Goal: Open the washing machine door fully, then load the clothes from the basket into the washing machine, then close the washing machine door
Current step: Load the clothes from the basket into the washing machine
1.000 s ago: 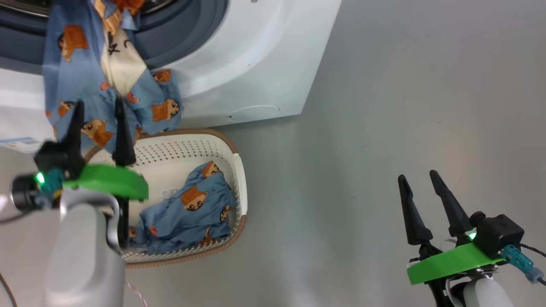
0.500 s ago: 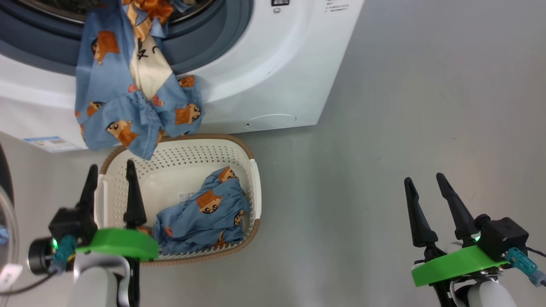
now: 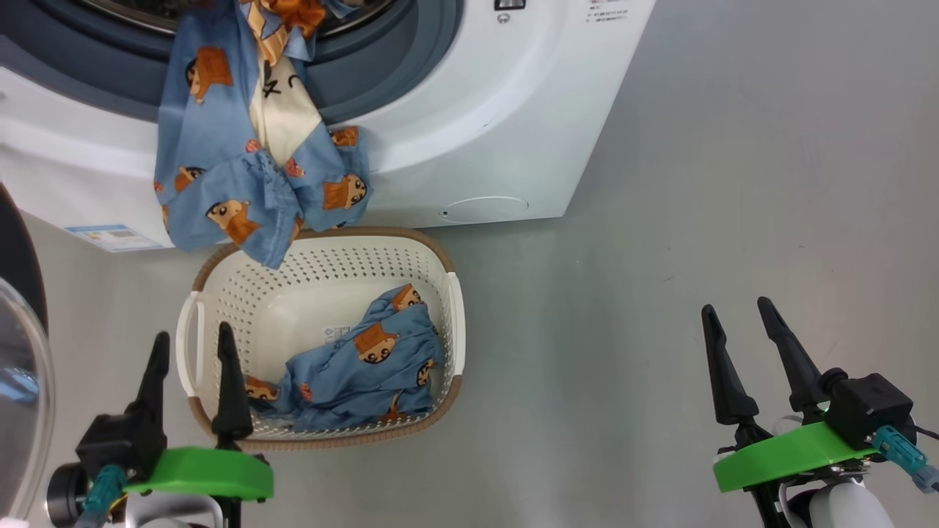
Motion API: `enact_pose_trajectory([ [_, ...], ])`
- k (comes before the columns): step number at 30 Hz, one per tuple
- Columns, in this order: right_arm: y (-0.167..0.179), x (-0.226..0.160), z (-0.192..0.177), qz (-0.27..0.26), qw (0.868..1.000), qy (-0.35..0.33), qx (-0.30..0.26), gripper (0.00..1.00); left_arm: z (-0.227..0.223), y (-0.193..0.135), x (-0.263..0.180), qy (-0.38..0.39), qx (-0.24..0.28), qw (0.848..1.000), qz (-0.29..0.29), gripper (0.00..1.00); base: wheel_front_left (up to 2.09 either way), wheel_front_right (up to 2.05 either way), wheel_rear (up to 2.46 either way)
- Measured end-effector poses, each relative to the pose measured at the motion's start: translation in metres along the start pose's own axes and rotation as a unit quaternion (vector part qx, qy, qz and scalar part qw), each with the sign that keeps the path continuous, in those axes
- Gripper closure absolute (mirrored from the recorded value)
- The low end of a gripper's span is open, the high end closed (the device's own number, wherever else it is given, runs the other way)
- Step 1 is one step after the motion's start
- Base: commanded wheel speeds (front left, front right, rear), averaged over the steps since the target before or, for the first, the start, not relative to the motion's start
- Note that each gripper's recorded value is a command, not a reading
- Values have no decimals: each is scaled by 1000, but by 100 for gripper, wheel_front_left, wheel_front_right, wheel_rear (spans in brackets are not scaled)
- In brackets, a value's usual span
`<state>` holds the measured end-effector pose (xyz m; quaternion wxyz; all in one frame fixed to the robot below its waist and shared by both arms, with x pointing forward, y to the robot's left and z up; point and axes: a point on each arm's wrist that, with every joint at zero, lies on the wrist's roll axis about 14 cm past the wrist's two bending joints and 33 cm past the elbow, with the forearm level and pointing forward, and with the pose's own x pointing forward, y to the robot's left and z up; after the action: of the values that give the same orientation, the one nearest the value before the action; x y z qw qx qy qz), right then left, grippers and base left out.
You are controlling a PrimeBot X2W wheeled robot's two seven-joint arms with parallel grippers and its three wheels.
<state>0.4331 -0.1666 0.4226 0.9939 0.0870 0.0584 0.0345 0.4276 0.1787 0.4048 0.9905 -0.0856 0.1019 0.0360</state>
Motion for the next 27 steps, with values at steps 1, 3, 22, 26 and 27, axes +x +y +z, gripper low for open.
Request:
enact_pose_trajectory([
  [1,0,0,0,0,1000,0,0,0,0,1,-2,1,-1,1000,2,0,0,0,0],
  [3,1,1,0,1,1000,0,0,0,0,2,-5,3,-2,1000,4,0,0,0,0],
  [22,3,1,-15,5,1000,20,0,0,0,14,-10,10,5,1000,18,0,0,0,0],
  [26,1,0,-17,2,1000,23,0,0,-2,14,-8,12,7,1000,18,0,0,0,0],
  [27,1,0,-18,2,1000,24,0,0,-2,14,-8,12,7,1000,19,0,0,0,0],
])
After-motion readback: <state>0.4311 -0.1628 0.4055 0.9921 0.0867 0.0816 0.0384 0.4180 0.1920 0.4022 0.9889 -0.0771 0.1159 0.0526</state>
